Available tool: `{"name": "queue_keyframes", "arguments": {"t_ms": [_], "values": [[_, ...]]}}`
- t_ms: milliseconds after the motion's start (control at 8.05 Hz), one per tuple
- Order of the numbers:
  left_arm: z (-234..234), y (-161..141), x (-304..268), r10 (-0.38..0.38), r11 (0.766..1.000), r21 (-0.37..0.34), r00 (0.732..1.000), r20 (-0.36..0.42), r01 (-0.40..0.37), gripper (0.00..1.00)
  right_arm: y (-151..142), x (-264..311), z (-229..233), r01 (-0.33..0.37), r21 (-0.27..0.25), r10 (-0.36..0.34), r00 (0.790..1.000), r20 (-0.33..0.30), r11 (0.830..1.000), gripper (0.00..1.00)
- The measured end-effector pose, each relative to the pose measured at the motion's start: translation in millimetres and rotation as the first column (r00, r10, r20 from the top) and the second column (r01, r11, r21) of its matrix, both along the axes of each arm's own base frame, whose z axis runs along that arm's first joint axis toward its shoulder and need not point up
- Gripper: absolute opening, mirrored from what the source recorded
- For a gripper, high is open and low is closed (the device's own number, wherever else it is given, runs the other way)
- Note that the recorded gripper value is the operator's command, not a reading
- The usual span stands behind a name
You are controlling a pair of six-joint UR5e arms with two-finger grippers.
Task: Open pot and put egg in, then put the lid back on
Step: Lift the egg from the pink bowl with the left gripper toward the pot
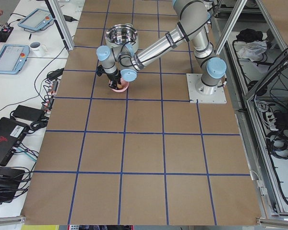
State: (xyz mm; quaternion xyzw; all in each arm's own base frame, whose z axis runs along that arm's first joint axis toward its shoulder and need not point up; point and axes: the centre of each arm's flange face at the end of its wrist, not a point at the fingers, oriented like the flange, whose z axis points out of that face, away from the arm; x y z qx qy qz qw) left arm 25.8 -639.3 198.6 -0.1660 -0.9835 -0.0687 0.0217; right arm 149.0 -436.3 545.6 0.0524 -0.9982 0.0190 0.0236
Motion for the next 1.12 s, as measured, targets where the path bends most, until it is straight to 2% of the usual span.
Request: {"name": "queue_keyframes", "arguments": {"t_ms": [373,621,1118], "values": [[10.7,-0.6,-4.3,0.003,1.0,-0.017,1.0,0.005,-0.003,0.0,0.5,0.0,0.2,-0.001,0.001,0.001,1.0,-0.002,1.0,0.23],[34.4,0.6,-14.9,0.01,0.999,-0.047,1.0,0.015,-0.009,0.0,0.6,0.3,0.2,-0.002,0.001,0.002,1.0,-0.002,1.0,0.23],[119.7,23.6,-35.8,0.038,0.993,-0.115,0.998,0.047,-0.032,0.0,0.5,0.2,0.3,-0.002,0.0,0.002,1.0,-0.002,1.0,0.23]]}}
